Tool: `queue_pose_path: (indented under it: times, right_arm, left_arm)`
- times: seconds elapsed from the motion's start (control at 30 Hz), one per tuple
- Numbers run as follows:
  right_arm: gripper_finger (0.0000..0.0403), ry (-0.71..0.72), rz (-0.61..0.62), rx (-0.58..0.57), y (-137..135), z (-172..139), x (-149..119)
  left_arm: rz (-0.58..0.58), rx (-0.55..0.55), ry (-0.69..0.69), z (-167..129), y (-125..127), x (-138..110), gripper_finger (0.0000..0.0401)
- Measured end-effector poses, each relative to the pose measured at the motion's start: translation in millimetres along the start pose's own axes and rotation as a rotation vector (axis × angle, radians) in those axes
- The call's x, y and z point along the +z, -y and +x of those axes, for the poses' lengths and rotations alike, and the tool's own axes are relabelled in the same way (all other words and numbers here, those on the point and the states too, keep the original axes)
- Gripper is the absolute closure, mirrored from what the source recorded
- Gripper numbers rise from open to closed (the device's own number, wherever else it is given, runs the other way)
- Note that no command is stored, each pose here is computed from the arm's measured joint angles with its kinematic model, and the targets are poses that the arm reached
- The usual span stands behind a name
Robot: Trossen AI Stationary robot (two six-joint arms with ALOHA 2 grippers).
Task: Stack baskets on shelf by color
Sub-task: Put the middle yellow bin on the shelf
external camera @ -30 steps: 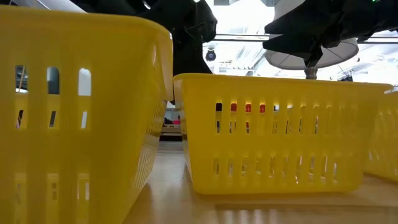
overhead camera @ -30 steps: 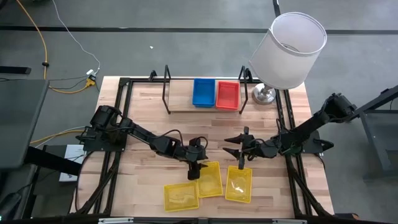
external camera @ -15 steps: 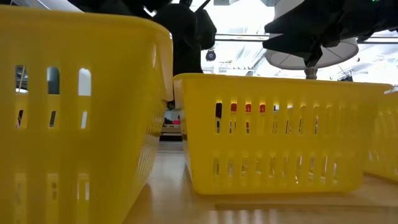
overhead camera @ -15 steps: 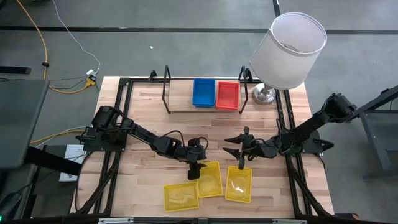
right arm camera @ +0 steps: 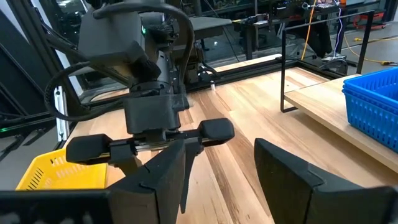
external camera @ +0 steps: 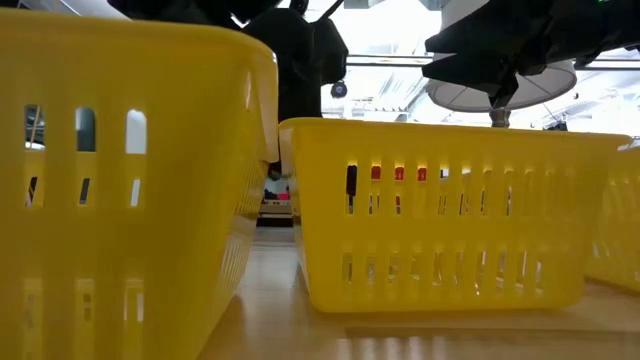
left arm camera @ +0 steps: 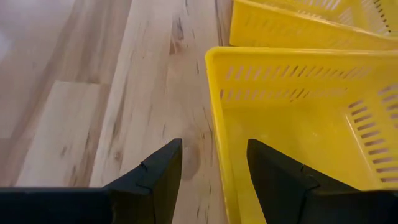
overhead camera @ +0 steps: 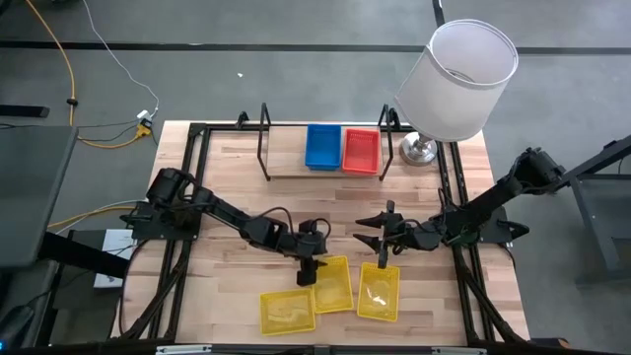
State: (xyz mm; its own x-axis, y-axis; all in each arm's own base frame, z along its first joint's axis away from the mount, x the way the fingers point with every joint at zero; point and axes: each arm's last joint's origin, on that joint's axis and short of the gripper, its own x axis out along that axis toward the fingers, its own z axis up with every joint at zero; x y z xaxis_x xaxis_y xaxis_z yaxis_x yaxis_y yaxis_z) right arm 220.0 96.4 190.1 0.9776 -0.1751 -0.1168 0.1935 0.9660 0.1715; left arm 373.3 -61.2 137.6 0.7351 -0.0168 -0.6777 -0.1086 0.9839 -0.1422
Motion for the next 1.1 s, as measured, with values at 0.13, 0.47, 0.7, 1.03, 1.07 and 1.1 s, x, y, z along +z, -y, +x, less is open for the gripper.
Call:
queue_pose_path:
  times: [0.13,0.47,0.7,1.03,1.07,1.1]
  right_arm:
    - [0.0222,0.002,0.002,0.001,0,0,0]
    - [0.0222,0.010,0.009,0.008,0,0,1]
    - [0.0222,0.009,0.010,0.010,-1,0,1]
    - [0.0222,0.006,0.034,0.018,-1,0,1]
    - [0.0222,0.009,0.036,0.021,-1,0,1]
    - [0.0222,0.008,0.036,0.022,-1,0,1]
  left_arm:
    - [0.019,-0.002,-0.008,2,0,-2,0.0229]
    - [0.054,0.008,-0.016,7,-6,-3,0.0231]
    - [0.072,0.054,0.009,6,-12,0,0.0306]
    - [0.178,0.261,0.014,-39,-23,28,0.0394]
    - [0.200,0.294,0.007,-52,-23,32,0.0396]
    - [0.226,0.329,0.009,-65,-24,37,0.0396]
